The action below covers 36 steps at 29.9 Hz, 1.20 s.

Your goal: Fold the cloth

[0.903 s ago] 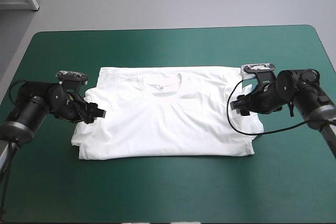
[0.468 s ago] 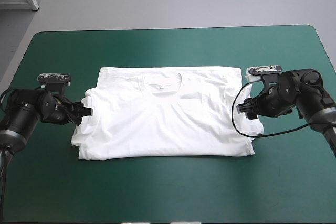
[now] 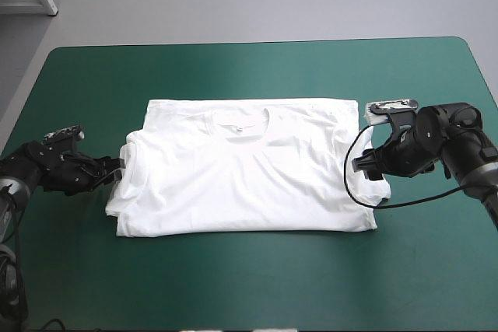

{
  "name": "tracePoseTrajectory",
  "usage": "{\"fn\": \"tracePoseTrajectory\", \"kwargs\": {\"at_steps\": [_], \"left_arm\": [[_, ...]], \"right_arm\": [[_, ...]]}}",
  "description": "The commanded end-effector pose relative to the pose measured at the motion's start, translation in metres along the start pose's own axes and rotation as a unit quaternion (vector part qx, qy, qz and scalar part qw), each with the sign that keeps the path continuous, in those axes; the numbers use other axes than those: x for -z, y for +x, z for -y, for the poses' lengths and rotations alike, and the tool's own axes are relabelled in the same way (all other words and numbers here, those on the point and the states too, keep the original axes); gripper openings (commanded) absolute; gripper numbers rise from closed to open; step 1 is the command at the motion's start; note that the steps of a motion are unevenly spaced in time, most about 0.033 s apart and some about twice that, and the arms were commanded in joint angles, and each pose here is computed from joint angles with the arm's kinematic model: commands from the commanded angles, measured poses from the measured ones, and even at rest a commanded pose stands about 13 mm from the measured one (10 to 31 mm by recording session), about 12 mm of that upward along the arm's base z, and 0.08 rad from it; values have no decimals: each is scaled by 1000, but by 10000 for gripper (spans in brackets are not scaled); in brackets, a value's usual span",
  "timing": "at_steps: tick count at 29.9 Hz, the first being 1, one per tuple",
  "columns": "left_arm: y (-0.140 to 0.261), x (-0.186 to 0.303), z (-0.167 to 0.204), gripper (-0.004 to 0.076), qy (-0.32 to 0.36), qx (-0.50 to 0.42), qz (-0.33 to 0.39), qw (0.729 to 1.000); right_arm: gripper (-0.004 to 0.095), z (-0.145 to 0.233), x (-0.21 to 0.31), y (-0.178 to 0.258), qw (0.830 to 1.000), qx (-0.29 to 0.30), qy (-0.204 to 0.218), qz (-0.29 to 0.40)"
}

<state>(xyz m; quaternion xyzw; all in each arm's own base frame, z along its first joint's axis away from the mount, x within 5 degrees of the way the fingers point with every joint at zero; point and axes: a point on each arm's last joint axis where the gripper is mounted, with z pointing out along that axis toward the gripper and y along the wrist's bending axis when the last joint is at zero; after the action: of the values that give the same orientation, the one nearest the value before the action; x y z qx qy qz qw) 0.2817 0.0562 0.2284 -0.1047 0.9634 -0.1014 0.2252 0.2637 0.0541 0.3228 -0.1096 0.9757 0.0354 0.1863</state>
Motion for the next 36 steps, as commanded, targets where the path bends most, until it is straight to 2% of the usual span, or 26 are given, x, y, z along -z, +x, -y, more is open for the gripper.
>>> {"fn": "tracePoseTrajectory", "kwargs": {"at_steps": [1,7,9,13,22,27,36], "left_arm": [[-9,-5,-1,473,6,5,19,1000],[-9,-17,-3,448,13,13,4,1000],[-8,-17,-1,400,24,9,0,1000],[-5,-17,5,248,53,1,-13,998],[5,-23,3,-8,49,-9,-21,999],[0,-10,4,-10,39,-16,17,999],[-4,49,18,-10,24,-31,134,990]], "right_arm": [[670,1,19,-5,999,3,1,48],[660,1,19,-7,998,3,2,58],[647,1,20,-8,998,3,2,64],[643,1,20,-11,997,3,3,78],[643,1,20,-11,997,2,3,81],[643,1,20,-11,997,1,3,79],[643,-1,20,-10,997,-5,-7,72]]}}
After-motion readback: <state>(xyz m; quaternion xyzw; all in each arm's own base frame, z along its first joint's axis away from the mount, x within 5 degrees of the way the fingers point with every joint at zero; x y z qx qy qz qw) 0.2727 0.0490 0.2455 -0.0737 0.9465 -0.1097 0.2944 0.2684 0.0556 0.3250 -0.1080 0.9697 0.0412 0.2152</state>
